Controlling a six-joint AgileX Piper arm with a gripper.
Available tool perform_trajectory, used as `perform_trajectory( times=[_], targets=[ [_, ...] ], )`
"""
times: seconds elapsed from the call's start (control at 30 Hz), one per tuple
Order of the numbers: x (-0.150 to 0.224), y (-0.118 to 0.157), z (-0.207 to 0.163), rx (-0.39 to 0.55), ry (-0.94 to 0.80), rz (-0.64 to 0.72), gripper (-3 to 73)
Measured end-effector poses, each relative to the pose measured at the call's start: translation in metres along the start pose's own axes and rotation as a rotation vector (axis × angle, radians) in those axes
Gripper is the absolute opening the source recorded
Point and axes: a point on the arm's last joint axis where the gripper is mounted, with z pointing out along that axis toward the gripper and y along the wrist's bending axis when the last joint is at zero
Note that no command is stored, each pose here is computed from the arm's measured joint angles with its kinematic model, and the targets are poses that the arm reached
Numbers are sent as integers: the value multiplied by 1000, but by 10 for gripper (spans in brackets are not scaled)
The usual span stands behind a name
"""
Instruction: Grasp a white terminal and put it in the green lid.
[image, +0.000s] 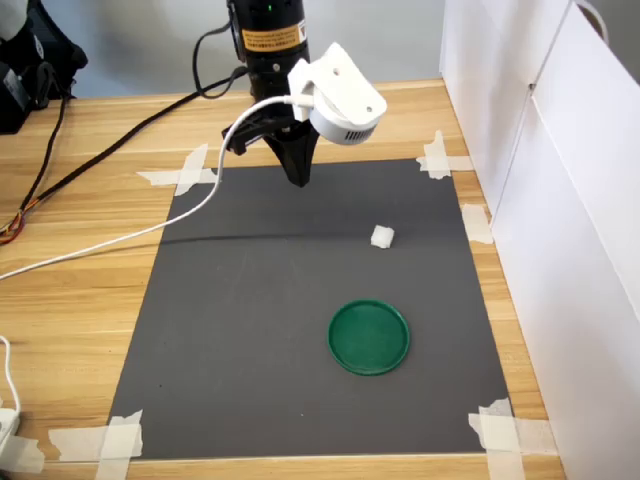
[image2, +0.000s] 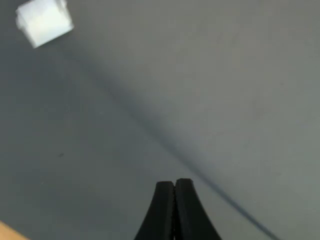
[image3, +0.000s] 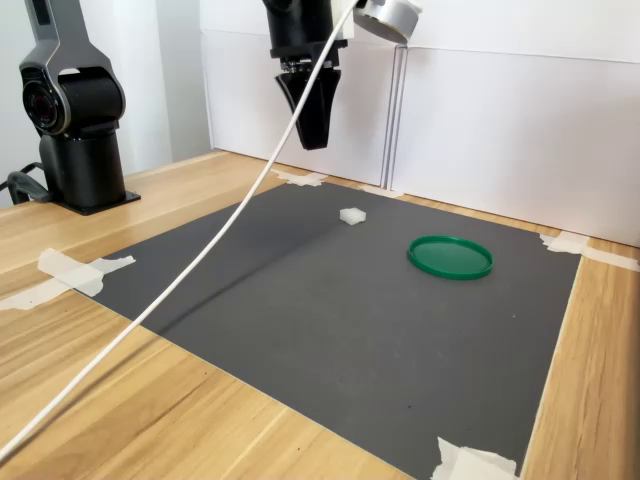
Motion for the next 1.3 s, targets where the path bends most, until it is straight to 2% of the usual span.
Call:
perform_trajectory(
  times=[0.2,0.47,0.67,0.77,0.93,1.1,1.23,1.3],
  targets=[
    [-4,-31,8,8,-7,-14,-21],
    [-29,-43,15,47,-129,-101,-21],
    [-52,-8,15,45,-102,-269,-21],
    [-61,10,15,11,-97,-288,-21],
    [-63,22,15,-50,-117,-278,-11],
    [-46,38,19,-110,-146,-337,79],
    [-35,45,28,-133,-120,-369,233],
    [-34,46,30,-138,-114,-366,340]
  ],
)
